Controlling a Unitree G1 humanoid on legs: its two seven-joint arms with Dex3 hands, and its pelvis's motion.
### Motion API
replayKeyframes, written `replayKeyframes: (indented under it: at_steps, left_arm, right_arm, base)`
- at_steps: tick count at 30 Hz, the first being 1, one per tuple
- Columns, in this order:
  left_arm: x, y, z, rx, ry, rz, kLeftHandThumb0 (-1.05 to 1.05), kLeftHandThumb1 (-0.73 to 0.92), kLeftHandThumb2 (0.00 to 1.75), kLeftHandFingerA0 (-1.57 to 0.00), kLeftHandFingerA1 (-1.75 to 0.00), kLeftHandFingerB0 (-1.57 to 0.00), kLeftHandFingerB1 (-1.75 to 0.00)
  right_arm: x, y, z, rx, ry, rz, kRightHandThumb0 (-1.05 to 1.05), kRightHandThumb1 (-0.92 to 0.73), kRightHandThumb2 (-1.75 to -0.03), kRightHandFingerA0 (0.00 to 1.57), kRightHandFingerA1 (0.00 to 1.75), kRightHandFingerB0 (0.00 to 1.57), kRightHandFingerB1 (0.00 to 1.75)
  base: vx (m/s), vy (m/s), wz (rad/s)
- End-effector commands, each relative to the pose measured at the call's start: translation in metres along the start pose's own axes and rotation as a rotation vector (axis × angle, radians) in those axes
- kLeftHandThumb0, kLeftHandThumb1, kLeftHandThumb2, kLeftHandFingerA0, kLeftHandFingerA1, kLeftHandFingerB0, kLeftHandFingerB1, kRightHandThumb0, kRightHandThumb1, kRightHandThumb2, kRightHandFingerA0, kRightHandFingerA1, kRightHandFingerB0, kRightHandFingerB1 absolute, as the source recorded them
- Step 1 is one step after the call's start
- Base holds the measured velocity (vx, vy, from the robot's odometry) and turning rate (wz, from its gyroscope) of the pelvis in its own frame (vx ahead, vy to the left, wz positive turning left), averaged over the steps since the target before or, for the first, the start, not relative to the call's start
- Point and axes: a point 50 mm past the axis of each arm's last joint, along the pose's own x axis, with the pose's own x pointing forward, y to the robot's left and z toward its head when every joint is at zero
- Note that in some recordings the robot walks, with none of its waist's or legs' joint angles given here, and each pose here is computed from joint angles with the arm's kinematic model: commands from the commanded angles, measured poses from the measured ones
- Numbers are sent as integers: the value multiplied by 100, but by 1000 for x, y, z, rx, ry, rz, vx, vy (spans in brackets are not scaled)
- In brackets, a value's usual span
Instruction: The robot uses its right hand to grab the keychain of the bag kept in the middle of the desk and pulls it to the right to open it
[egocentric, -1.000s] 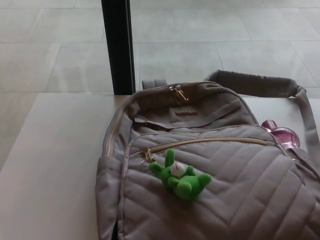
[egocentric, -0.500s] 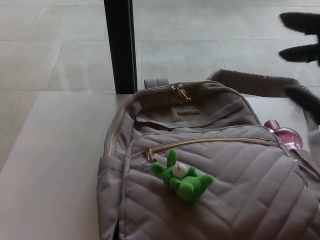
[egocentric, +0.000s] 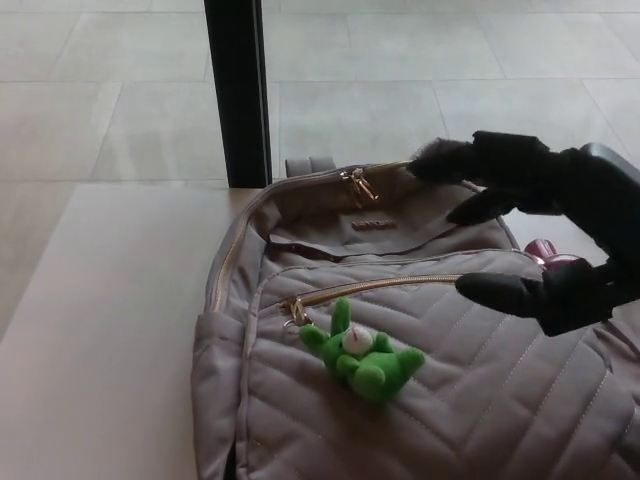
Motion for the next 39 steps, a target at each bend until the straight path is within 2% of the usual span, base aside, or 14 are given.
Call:
replayKeyframes:
  at_steps: [1, 2, 7, 11, 12, 18, 19, 20, 27, 29, 30, 33, 34, 39]
  left_arm:
    - [-2, 5, 1, 1, -15, 8, -58, 71, 62, -55, -50, -40, -37]
    - [-2, 5, 1, -4, -14, 12, -60, 55, 91, -51, -62, -35, -51]
    - [0, 3, 1, -43, -11, 21, -57, 69, 61, -58, -53, -41, -38]
    - [-1, 4, 1, -1, -12, 23, -59, 57, 92, -53, -61, -37, -52]
    - [0, 3, 1, -43, -9, 18, -56, 70, 62, -59, -54, -44, -38]
    - [0, 2, 1, -19, -19, 9, -58, 70, 62, -58, -54, -41, -38]
    - [0, 2, 1, -20, -16, 10, -60, 55, 90, -53, -63, -35, -51]
    - [0, 2, 2, -18, -15, 10, -57, 71, 61, -58, -54, -41, -37]
    - [1, 1, 7, 7, -36, 12, -55, 72, 62, -59, -53, -45, -39]
    - [1, 1, 7, 13, -46, 4, -60, 56, 92, -52, -63, -37, -52]
    - [1, 1, 7, -33, -44, 0, -57, 69, 61, -57, -56, -43, -39]
    - [1, 2, 8, -37, -50, -11, -56, 57, 93, -49, -63, -34, -52]
    - [1, 2, 8, -37, -45, -9, -55, 72, 62, -55, -52, -41, -37]
    - [2, 0, 8, -37, -39, 4, -55, 57, 91, -52, -63, -38, -52]
  right_arm:
    - [-3, 12, 2, -53, -11, 65, -63, -60, -59, 70, 57, 47, 35]
    - [-2, 15, 3, -50, -9, 75, -64, -59, -59, 72, 57, 48, 35]
    - [0, 29, 6, -48, -34, 92, -66, -59, -58, 69, 61, 48, 36]
    - [-1, 40, 2, -40, 2, 134, -67, -60, -59, 70, 63, 46, 37]
    - [-1, 43, 2, -41, 4, 141, -67, -59, -58, 70, 67, 46, 38]
    - [-8, 53, -14, -54, 59, 181, -67, -61, -59, 71, 69, 45, 38]
    - [-9, 53, -15, -56, 62, 185, -66, -61, -59, 70, 70, 44, 38]
    - [-10, 53, -18, -57, 76, 187, -65, -61, -59, 69, 69, 45, 37]
    - [-10, 53, -22, -58, 100, 184, -68, -62, -59, 73, 71, 46, 36]
    - [-7, 57, -19, -56, 73, 173, -65, -60, -59, 74, 72, 46, 37]
    - [-6, 58, -17, -65, 69, 173, -65, -59, -59, 74, 72, 46, 37]
    - [-4, 61, -11, -63, 44, 167, -65, -46, -87, 71, 74, 39, 51]
    - [-3, 62, -9, -64, 37, 164, -65, -59, -58, 73, 68, 46, 39]
    - [-1, 62, -5, -90, 37, 158, -67, -60, -59, 72, 68, 45, 39]
  base:
    - [0, 0, 0]
    - [0, 0, 0]
    - [0, 0, 0]
    - [0, 0, 0]
    - [0, 0, 0]
    - [0, 0, 0]
    - [0, 0, 0]
    - [0, 0, 0]
    - [0, 0, 0]
    - [0, 0, 0]
    - [0, 0, 0]
    - [0, 0, 0]
    - [0, 0, 0]
    - [0, 0, 0]
